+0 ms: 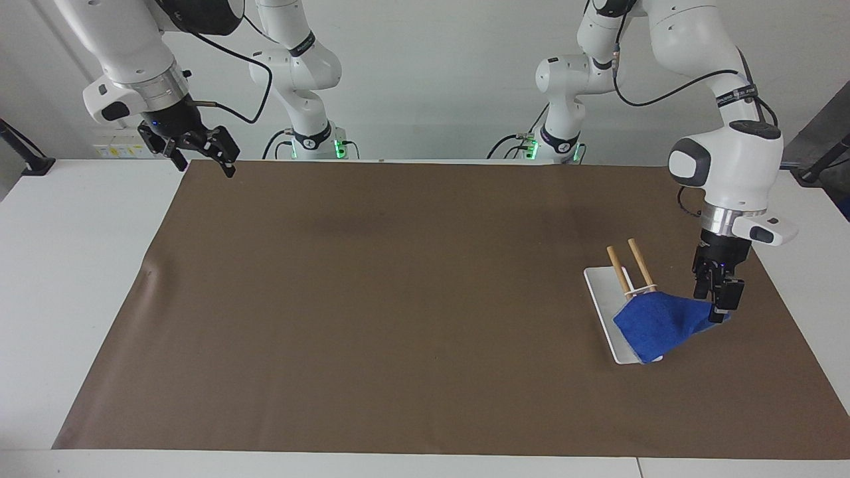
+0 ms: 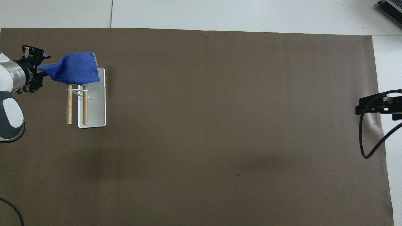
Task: Right arm passes towel to left arm to hang
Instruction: 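Lower the towel onto the wooden rods with the left gripper, then open the left gripper and draw it back from the rack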
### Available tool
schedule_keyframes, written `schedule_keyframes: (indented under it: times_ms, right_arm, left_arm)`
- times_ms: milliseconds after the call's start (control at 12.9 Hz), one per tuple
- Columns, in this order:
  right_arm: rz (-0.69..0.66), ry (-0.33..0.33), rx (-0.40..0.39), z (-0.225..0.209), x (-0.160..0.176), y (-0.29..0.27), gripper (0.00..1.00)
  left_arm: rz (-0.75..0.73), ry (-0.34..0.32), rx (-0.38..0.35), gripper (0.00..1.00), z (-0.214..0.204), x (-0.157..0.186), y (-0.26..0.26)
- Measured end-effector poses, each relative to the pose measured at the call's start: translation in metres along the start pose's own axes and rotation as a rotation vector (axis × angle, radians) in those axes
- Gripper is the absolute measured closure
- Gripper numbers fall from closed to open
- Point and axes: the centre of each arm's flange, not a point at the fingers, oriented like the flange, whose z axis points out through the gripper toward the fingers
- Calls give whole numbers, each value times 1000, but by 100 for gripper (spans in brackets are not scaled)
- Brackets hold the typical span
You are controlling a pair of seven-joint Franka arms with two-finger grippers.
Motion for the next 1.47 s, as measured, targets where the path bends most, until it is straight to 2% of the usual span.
schedule_keyframes:
  times_ms: [386,541,618,850,1082,1313,1468]
  right_arm:
    - [1,4,-16,-1,-1,2,0]
    - [1,4,-16,-1,-1,2,0]
    - [1,4,-16,-1,-1,2,0]
    - [1,4,-16,-1,-1,2,0]
    - [1,4,-16,-1,-1,2,0]
    - [1,4,-16,-1,-1,2,0]
    - [1,4,-16,-1,-1,2,0]
  left_arm:
    - [-2,0,6,0,-5,5,9]
    - [27,-19,53,0,-2,-2,9]
    - [76,-26,105,0,-3,-5,11]
    - [279,-84,259,0,-20,-8,23]
    - [572,-202,360,0,-44,-16,37]
    - [832,-335,430,0,-83,-18,48]
    - [970,-384,421,0,-127,-19,52]
